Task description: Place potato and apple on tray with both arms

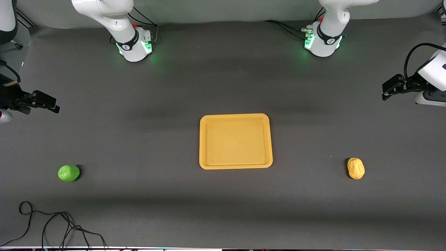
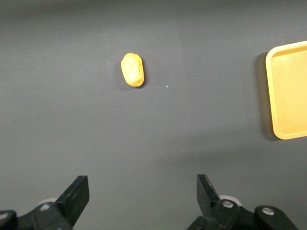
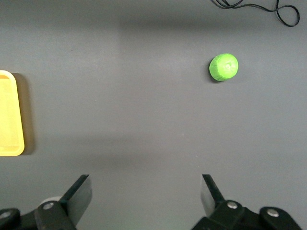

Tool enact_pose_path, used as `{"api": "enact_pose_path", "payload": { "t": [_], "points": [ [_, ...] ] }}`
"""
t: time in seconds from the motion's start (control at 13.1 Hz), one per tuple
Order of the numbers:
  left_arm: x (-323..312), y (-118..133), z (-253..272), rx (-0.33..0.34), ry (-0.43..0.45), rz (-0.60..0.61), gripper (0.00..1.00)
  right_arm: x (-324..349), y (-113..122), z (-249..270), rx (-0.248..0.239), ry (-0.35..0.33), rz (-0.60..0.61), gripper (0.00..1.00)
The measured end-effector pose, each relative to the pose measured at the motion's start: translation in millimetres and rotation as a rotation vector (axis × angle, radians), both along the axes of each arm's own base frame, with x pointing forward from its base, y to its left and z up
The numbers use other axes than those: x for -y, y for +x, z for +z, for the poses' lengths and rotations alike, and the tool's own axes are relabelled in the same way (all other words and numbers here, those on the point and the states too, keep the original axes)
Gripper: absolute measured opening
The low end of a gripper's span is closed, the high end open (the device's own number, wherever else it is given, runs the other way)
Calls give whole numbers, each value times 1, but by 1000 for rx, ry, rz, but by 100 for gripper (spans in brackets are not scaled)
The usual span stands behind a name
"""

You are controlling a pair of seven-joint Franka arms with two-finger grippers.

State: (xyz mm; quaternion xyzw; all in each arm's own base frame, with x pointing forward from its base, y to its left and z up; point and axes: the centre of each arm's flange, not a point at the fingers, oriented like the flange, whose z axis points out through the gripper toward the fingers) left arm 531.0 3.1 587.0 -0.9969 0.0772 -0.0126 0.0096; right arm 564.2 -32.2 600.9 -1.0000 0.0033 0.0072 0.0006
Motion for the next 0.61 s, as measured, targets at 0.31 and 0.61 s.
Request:
{"api": "enact_pose_path", "payload": {
  "t": [0.31,0.61],
  "points": [
    [0,0,-1,-1,0,1,100,0,0,0,0,0,0,100],
    [-2,3,-5,-7,-1,4,100,-1,1,-3,-5,0,16,100]
  ]
}}
